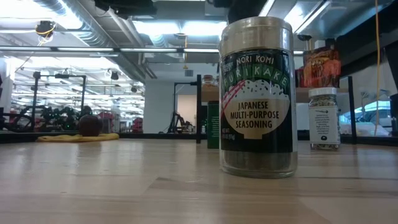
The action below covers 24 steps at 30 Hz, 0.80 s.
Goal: Shelf spices
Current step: Put the right black seasoning can on the shelf
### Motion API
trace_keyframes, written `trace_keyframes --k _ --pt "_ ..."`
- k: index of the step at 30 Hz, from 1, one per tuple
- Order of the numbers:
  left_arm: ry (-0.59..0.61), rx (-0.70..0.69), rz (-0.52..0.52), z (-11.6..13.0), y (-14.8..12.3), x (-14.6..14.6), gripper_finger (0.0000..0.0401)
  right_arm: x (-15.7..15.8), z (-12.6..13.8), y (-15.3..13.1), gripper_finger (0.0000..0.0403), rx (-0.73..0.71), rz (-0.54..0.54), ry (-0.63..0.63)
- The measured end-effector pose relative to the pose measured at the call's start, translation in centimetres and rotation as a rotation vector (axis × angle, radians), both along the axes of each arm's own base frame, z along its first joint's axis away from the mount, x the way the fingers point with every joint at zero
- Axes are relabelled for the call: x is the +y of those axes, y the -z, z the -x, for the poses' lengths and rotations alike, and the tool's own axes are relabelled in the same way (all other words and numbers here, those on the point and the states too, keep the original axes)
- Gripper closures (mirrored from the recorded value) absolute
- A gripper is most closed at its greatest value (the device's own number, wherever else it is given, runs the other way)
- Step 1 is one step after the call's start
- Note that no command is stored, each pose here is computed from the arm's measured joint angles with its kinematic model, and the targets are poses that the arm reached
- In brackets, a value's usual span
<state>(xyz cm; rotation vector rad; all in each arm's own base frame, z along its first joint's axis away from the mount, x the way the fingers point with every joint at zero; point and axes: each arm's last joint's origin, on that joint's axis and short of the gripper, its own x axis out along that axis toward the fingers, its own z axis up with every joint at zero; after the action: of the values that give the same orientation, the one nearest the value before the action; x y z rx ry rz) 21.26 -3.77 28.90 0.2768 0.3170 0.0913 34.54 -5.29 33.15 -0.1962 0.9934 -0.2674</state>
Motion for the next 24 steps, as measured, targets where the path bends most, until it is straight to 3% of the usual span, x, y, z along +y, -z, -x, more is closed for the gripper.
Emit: trace_keyframes --k 12,15,24 --pt "0.004 0.000 -0.018 0.0 0.0 0.0 0.0251 -7.4 -0.2 0.3 0.0128 -0.140 -0.101 0.043" --pt "0.004 -0.003 -0.016 0.0 -0.1 0.0 0.0251 -8.0 -0.6 1.5 0.0127 -0.105 -0.123 0.041" --pt "0.003 0.003 -0.015 0.0 0.0 0.0 0.0251 -8.4 -1.5 1.6 0.0124 -0.148 -0.064 0.005"
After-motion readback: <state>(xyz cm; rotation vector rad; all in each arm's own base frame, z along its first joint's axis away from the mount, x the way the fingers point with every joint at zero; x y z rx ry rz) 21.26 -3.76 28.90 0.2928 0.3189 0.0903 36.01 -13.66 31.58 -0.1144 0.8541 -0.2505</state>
